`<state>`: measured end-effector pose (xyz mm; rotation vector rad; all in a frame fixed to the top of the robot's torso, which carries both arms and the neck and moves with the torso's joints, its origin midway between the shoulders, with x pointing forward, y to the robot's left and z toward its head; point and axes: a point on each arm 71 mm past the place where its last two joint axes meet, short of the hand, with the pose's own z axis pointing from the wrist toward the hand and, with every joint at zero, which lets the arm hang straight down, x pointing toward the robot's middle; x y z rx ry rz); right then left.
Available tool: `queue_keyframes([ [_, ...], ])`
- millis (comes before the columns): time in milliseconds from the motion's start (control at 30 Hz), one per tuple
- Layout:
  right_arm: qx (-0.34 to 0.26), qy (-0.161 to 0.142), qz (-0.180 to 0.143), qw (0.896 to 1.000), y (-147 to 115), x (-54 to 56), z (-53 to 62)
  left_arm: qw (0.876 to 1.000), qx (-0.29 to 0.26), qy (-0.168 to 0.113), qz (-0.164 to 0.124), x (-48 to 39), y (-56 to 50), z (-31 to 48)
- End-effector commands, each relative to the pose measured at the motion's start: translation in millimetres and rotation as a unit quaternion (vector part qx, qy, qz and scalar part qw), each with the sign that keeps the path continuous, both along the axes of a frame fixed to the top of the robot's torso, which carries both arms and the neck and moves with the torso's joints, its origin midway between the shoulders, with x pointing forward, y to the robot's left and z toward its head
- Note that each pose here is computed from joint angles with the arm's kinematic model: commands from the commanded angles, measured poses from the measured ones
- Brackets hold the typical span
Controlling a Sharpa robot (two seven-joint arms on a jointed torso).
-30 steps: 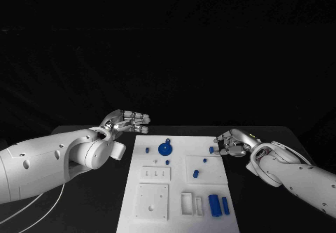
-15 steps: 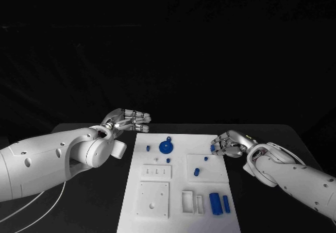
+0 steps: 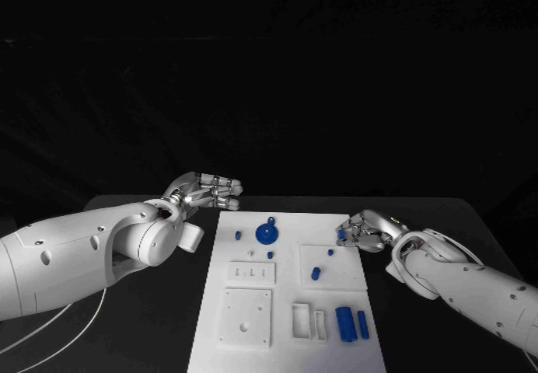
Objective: Assemble the parts on the task board
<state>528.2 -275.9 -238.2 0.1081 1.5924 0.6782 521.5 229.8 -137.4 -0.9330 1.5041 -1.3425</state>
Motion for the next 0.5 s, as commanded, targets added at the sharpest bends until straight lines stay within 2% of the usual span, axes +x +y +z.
queue_keyframes([
  [33,-0.007,0.008,0.010,1.000,1.3,-2.0,-5.3,1.000,-0.002,0.000,-0.009,-0.5,-2.1,0.4],
  [300,-0.006,0.002,0.006,1.000,0.9,-2.1,-5.2,1.000,-0.001,0.001,-0.009,-0.7,-1.5,0.1],
  [500,-0.003,0.002,-0.008,1.000,0.1,-1.7,-4.4,1.000,0.005,0.004,-0.017,-0.8,-2.6,-0.6],
])
